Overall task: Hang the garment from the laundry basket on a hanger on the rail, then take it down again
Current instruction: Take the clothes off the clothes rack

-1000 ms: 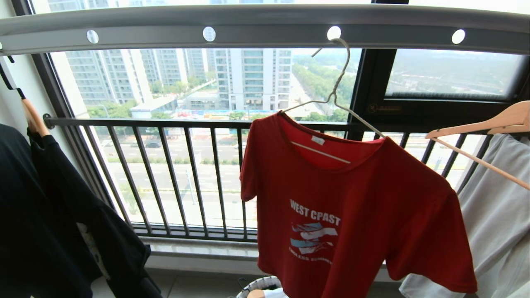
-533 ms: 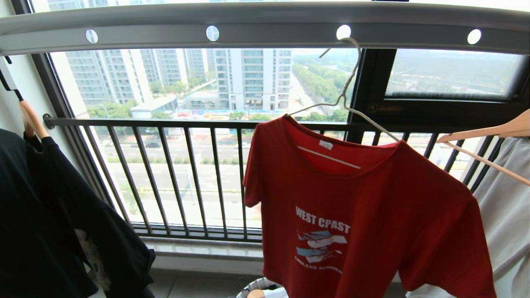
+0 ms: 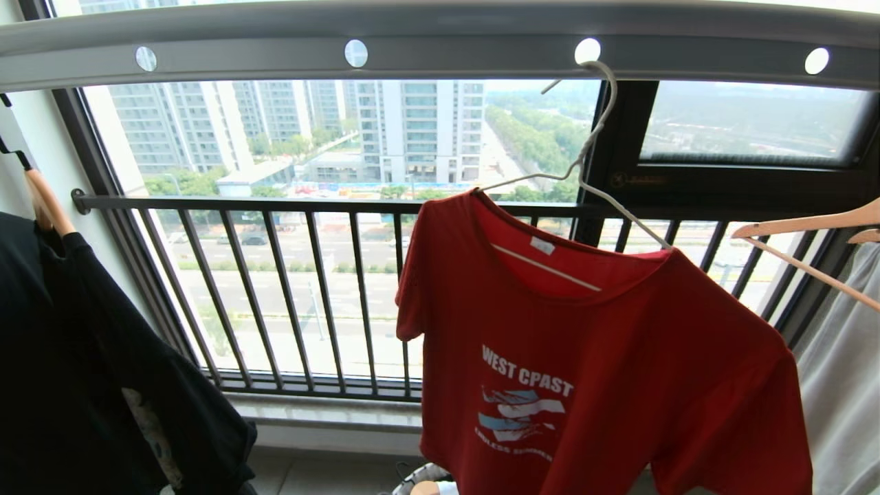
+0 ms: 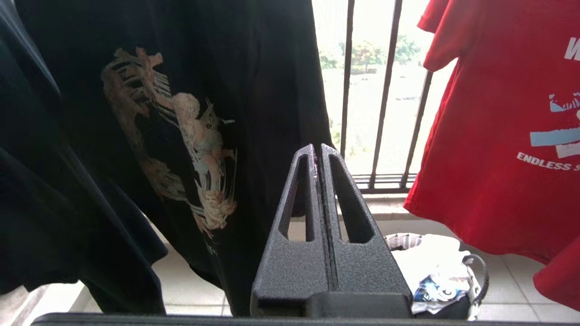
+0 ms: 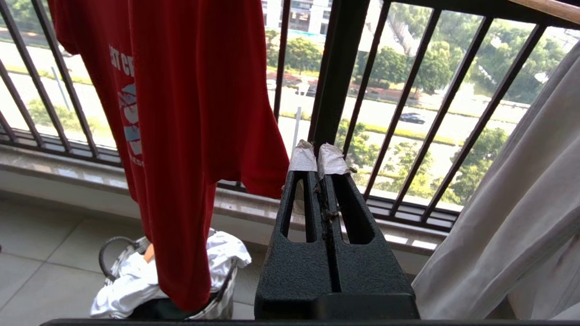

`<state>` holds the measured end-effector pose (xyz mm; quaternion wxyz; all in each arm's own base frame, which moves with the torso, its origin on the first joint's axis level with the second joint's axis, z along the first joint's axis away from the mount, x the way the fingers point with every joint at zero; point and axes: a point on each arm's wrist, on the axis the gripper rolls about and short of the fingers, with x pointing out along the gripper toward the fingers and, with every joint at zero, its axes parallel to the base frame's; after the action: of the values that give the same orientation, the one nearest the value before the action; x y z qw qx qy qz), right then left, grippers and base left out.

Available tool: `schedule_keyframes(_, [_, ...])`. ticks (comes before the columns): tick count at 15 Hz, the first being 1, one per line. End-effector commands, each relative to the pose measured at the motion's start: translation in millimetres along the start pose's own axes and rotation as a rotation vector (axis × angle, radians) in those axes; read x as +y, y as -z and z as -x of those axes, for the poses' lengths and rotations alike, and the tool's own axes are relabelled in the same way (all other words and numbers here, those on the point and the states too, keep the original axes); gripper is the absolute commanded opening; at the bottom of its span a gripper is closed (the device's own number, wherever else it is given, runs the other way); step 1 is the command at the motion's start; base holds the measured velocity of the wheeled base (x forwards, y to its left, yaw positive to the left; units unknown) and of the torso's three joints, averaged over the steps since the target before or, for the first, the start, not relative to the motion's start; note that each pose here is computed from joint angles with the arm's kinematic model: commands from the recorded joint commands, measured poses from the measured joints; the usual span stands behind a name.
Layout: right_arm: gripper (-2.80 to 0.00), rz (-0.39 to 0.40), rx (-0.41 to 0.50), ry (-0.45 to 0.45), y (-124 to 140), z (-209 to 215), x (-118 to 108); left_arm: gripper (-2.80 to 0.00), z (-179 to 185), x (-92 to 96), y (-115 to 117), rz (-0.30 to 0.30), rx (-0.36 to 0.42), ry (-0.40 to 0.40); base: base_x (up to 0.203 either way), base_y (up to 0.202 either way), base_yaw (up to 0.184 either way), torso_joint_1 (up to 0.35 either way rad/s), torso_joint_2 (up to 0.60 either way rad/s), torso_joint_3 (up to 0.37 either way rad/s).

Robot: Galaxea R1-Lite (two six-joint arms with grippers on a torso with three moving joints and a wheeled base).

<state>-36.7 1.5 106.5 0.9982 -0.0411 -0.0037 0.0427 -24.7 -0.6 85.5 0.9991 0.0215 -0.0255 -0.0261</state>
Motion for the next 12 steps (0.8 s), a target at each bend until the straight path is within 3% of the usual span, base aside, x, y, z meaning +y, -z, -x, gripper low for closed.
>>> schedule_keyframes(1, [-2.8,0.019,-0.02,0.011,24.7,-11.8,0.9,-2.8,-1.5,-0.2,5.8,-0.059,0.008,0.0,0.0,0.0,0.0,0.0,0.0,0.0])
schedule_keyframes(3, [-2.8,0.026,-0.035,0.022,25.1,-12.6,0.6,-2.8,-1.3,-0.4,11.3,-0.113,0.061,0.006,0.0,0.0,0.0,0.0,0.0,0.0])
schedule_keyframes(6, [-2.8,0.032,0.026,0.022,31.7,-12.8,1.0,-2.8,-1.4,-0.4,11.3,-0.094,0.063,0.003,0.0,0.0,0.0,0.0,0.0,0.0])
schedule_keyframes(10, [-2.8,0.027,0.026,0.022,31.7,-12.8,1.0,-2.8,-1.3,-0.4,11.0,-0.082,0.06,0.003,0.0,0.0,0.0,0.0,0.0,0.0])
schedule_keyframes(12, [-2.8,-0.021,0.025,0.038,31.5,-12.8,0.6,-2.8,-1.3,-0.5,11.0,-0.069,0.059,0.005,0.0,0.0,0.0,0.0,0.0,0.0])
